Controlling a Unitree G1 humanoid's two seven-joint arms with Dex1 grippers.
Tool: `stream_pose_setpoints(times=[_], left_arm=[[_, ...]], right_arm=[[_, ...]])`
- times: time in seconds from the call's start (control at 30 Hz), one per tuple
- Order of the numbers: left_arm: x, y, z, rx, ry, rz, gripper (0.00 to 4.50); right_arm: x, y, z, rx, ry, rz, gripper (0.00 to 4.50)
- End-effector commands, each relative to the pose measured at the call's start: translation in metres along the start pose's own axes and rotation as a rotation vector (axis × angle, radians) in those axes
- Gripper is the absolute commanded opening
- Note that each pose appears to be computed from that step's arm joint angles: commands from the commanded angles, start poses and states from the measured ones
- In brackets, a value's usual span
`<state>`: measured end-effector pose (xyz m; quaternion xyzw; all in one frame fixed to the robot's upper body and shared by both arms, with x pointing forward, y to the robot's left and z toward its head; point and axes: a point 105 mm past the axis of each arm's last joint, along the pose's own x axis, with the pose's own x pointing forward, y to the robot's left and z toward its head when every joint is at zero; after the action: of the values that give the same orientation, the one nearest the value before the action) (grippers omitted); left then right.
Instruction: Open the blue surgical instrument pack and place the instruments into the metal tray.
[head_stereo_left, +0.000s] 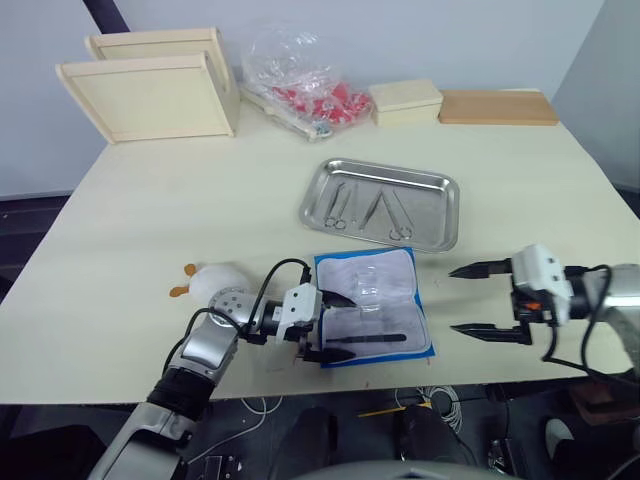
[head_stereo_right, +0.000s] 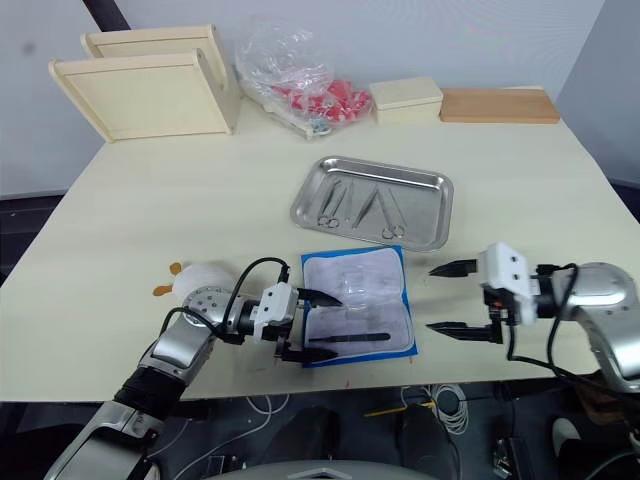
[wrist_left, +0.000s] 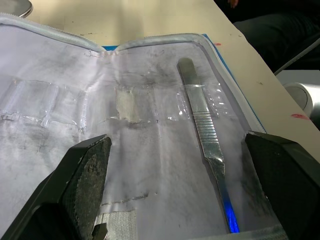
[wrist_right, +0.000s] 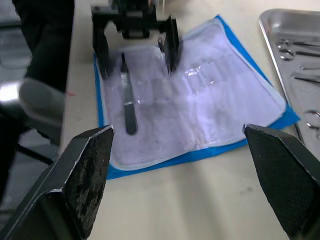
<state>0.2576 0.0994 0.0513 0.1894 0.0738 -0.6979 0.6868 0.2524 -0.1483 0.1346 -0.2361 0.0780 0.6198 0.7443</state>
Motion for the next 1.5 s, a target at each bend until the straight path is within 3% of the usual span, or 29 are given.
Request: stream_pose_setpoints(times=[0.03, 0.43, 0.93, 1.03, 1.1, 1.27, 1.5], left_arm=[[0.005, -0.018, -0.024, -0.080, 0.071, -0.069, 4.50], [0.004, -0.019, -0.024, -0.080, 0.073, -0.070, 4.50], [0.005, -0.019, -0.024, -0.078, 0.072, -0.069, 4.50], [0.005, -0.019, -0.024, -0.078, 0.071, -0.065, 4.50], [0.005, -0.019, -0.024, -0.079, 0.071, -0.061, 4.50], [0.006, -0.019, -0.024, -0.083, 0.068, -0.056, 4.50], [0.007, -0.019, -0.025, -0.085, 0.066, -0.056, 4.50]], right_arm=[[0.011, -0.003, 0.007, -0.063, -0.014, 0.009, 4.33], [0.056, 0.006, -0.013, -0.060, 0.020, 0.083, 4.33], [0.083, 0.016, -0.041, -0.062, 0.076, 0.157, 4.33], [0.081, 0.021, -0.050, -0.032, 0.095, 0.179, 3.54], [0.079, 0.026, -0.056, -0.012, 0.115, 0.200, 2.73], [0.077, 0.029, -0.062, 0.015, 0.126, 0.212, 0.05], [0.077, 0.025, -0.056, -0.016, 0.062, 0.174, 0.01]])
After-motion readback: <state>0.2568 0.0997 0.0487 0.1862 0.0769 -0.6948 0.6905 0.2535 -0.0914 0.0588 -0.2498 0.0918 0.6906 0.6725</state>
